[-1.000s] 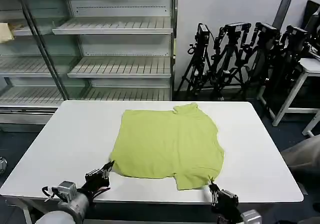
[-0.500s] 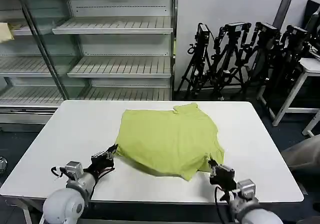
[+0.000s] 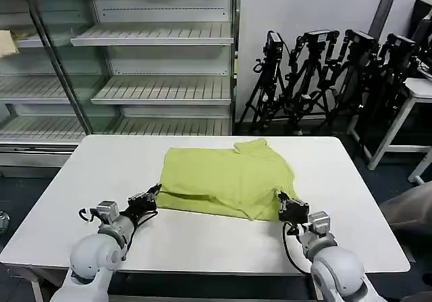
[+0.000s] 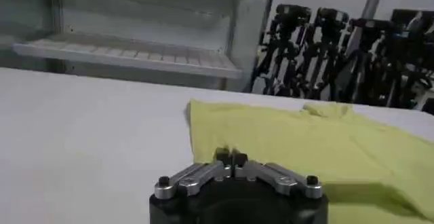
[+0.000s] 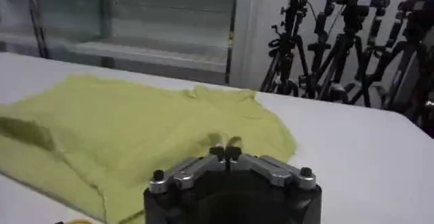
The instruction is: Fold and organize the clothes.
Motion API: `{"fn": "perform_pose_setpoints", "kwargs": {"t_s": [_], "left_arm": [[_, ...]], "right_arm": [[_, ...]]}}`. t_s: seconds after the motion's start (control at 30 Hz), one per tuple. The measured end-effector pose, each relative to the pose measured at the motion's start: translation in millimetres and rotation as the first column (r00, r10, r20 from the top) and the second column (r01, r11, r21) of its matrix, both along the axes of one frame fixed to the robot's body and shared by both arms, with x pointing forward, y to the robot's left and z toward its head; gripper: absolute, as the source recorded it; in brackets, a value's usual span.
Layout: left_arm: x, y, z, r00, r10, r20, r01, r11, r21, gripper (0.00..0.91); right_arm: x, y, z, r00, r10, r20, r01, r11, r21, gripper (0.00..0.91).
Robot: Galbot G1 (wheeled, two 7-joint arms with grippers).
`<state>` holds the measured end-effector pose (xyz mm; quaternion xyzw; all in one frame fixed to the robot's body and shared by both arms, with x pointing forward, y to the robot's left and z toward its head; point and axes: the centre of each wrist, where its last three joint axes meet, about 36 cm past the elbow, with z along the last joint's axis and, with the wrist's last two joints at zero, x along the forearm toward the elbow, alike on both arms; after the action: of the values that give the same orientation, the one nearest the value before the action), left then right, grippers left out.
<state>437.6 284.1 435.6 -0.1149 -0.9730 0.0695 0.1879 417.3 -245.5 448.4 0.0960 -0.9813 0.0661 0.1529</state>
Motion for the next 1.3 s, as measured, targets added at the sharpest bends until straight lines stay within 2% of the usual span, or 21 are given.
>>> {"fn": "perform_pose_setpoints", "kwargs": {"t_s": [0.57, 1.23, 1.27, 1.3], "left_arm": [[9, 7, -4.2, 1.0, 0.016, -0.011, -0.016, 1.0, 0.003, 0.02], [30, 7, -8.9, 1.0, 0.016, -0.02, -0.016, 1.0, 0.006, 0.02], [30, 7, -9.4, 1.0, 0.017, -0.022, -0.017, 1.0, 0.006, 0.071], [31, 7, -9.8, 1.0, 0.017, -0.023, -0.017, 1.0, 0.007, 0.907]], "right_arm": [[27, -1, -15.1, 1.0, -0.001, -0.013, 0.001, 1.0, -0.002, 0.0], [40, -1, -18.4, 1.0, -0.01, -0.008, 0.01, 1.0, 0.001, 0.0], [40, -1, -19.1, 1.0, -0.01, -0.009, 0.01, 1.0, -0.001, 0.262], [40, -1, -19.6, 1.0, -0.009, -0.01, 0.009, 1.0, -0.001, 0.877]]}}
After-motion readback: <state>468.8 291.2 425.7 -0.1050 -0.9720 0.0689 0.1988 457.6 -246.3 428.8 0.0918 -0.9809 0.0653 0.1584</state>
